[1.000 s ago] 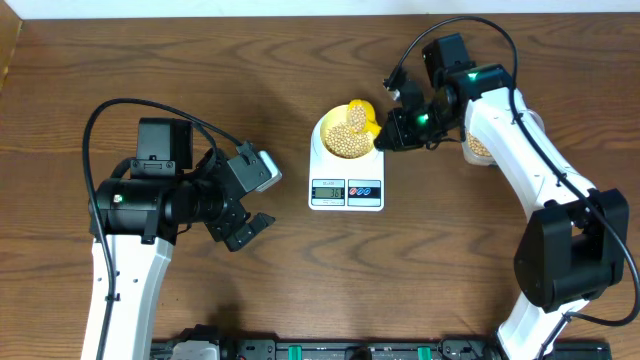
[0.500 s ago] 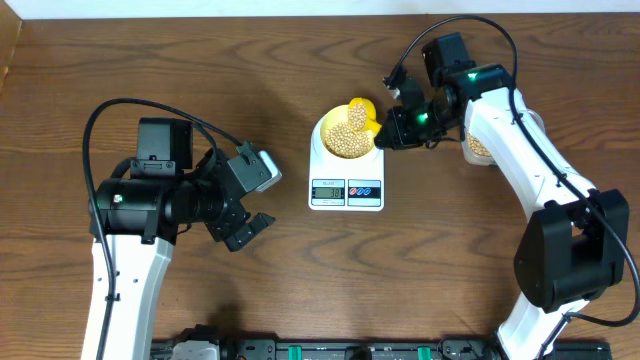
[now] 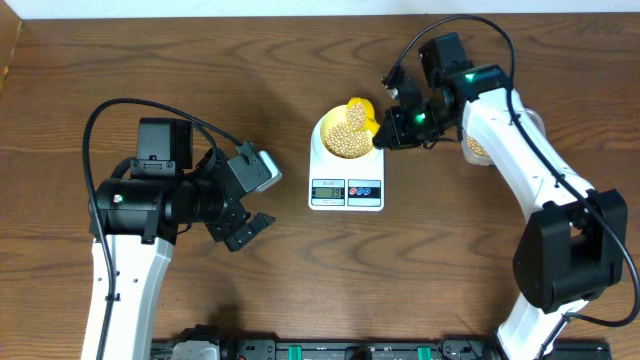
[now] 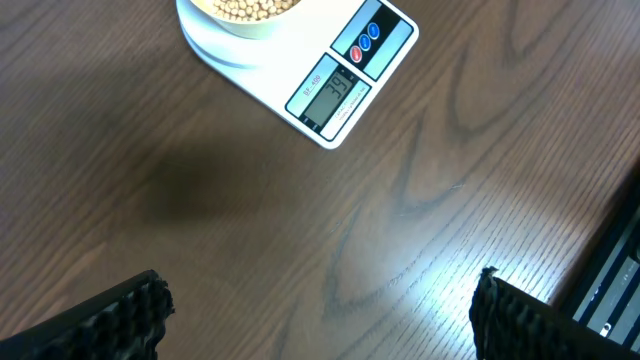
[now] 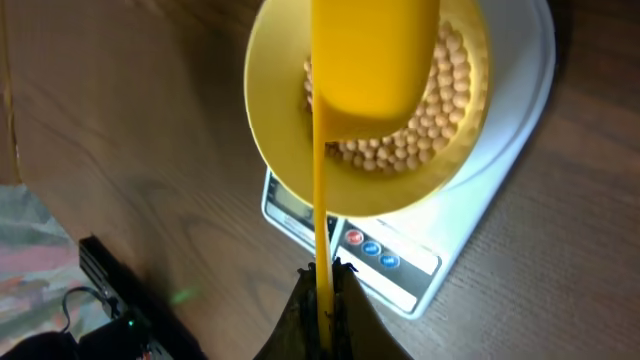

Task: Scoop item into bowl and weigh 50g on scale

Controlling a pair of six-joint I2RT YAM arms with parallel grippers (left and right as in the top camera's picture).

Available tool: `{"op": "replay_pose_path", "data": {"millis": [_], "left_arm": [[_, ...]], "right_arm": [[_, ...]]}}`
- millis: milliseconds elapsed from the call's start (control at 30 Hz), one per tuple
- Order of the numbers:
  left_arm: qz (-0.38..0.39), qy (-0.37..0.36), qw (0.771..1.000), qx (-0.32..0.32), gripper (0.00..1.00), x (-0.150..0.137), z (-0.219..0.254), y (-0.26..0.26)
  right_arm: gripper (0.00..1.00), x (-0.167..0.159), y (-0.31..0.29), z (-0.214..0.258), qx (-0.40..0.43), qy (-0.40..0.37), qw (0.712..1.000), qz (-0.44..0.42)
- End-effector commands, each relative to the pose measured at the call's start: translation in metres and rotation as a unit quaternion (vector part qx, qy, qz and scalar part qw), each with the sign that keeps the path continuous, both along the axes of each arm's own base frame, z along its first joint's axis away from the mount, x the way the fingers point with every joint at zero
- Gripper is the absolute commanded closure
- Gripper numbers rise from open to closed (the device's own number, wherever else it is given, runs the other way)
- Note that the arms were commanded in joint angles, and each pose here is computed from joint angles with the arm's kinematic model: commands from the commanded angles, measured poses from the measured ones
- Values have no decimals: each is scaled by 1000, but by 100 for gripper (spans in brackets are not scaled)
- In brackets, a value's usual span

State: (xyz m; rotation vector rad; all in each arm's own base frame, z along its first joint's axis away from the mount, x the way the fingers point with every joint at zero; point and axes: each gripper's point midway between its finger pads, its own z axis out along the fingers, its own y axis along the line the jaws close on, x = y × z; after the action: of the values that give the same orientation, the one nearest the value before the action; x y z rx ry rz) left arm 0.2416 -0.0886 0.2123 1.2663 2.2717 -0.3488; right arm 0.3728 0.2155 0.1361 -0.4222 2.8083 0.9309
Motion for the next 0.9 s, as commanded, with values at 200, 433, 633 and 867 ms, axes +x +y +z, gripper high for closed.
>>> {"op": "replay_pose_path", "data": {"millis": [200,433,633,867], "left_arm": [[-2,-9,1000,2,2,1,4,1],[-2,-9,1000,2,2,1,4,1],[-2,-9,1000,2,2,1,4,1],[-2,-9,1000,2,2,1,4,1]], "right_arm": [[99,4,5,18,8,-26,1000,2],[99,-1,0,16,-5,-27,1000,12],[99,0,-1,15,-14,-30,999,10],[99,1,-9,10,-37,-24,999,-5]]}}
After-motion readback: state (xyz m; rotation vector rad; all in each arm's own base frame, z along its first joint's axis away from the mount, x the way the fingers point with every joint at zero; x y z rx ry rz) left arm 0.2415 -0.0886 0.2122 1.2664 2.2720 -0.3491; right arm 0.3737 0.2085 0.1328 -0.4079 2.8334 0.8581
